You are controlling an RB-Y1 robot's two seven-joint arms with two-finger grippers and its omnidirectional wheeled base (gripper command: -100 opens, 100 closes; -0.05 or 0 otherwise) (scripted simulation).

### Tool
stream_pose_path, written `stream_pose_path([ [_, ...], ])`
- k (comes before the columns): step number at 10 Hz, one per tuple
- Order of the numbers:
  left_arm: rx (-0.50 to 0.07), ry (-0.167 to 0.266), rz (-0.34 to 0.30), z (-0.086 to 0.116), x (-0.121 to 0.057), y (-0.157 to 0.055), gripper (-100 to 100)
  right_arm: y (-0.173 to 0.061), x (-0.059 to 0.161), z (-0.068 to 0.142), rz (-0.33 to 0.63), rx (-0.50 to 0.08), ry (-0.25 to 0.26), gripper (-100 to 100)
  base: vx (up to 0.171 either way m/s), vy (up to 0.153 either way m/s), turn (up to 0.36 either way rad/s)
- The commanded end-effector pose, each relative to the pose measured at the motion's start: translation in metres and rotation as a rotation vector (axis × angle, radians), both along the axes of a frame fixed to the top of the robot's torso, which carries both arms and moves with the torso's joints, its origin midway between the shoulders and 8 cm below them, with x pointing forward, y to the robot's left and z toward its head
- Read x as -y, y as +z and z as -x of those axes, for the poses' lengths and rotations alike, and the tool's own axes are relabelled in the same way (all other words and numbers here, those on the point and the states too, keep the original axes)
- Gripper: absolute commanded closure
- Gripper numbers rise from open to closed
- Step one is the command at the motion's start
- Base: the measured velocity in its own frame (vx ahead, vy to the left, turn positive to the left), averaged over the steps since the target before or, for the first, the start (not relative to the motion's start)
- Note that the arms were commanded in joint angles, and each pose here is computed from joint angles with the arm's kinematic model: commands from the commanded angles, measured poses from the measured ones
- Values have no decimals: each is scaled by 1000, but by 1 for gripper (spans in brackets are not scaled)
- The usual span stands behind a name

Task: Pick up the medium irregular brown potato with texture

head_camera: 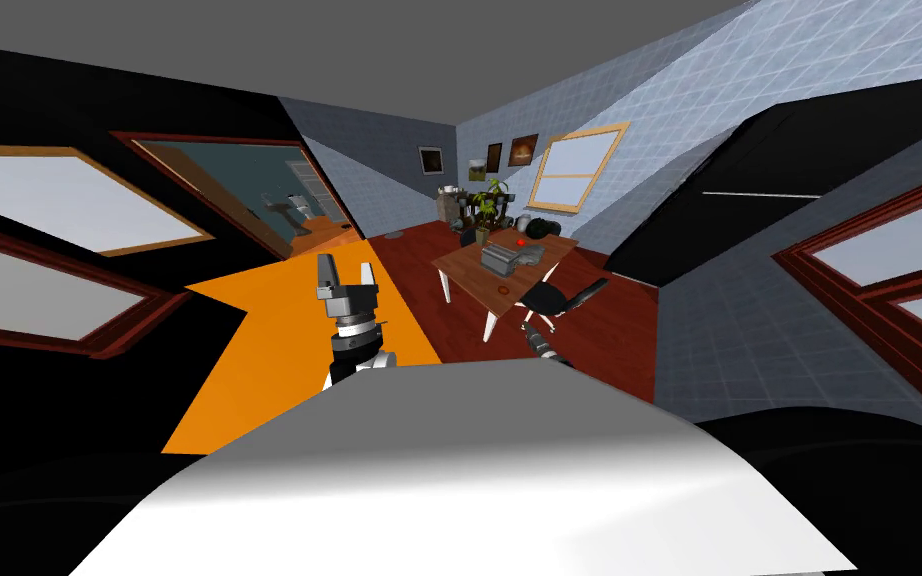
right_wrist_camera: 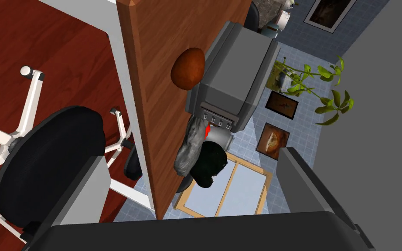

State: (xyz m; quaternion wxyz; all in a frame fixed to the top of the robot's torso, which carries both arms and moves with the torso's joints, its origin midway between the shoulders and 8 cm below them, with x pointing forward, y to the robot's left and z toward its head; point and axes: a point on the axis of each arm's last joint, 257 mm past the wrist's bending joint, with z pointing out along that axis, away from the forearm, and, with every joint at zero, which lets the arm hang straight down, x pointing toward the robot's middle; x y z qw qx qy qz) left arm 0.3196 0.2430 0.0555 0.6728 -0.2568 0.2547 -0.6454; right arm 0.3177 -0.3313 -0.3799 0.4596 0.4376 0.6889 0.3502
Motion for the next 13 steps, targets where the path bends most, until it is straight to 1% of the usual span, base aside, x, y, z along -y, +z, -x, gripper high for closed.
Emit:
stream_pose_path([
  [1, 0, 0, 0, 0, 0, 0, 0, -23, 10, 15, 26, -57, 1, -100, -49, 3, 184],
  [2, 0, 0, 0, 0, 0, 0, 0, -24, 11, 16, 27, -60, -1, -100, -18, 1, 7],
  [3, 0, 0, 0, 0, 0, 0, 0, -46, 14, 30, 66, -122, 24, -100, -31, 7, 277],
  [4, 0, 0, 0, 0, 0, 0, 0, -53, 18, 36, 70, -140, 17, -100, -34, 2, 207],
  [5, 0, 0, 0, 0, 0, 0, 0, -71, 20, 48, 109, -192, 46, -100, -45, 14, 328],
  [6, 0, 0, 0, 0, 0, 0, 0, -79, 25, 54, 114, -212, 39, -100, -41, 9, 163],
  [7, 0, 0, 0, 0, 0, 0, 0, -96, 28, 68, 155, -266, 69, -100, -42, 18, 355],
  [8, 0, 0, 0, 0, 0, 0, 0, -107, 37, 79, 163, -297, 58, -100, -30, 10, 162],
  [9, 0, 0, 0, 0, 0, 0, 0, -123, 41, 94, 207, -350, 90, -100, -39, 33, 386],
  [10, 0, 0, 0, 0, 0, 0, 0, -131, 48, 103, 214, -375, 81, -100, -27, 20, 135],
  [11, 0, 0, 0, 0, 0, 0, 0, -142, 52, 114, 258, -417, 118, -100, -22, 39, 275],
  [12, 0, 0, 0, 0, 0, 0, 0, -147, 57, 120, 263, -433, 113, -100, -14, 27, 168],
  [13, 0, 0, 0, 0, 0, 0, 0, -152, 62, 127, 268, -452, 106, -100, -3, 10, -20],
])
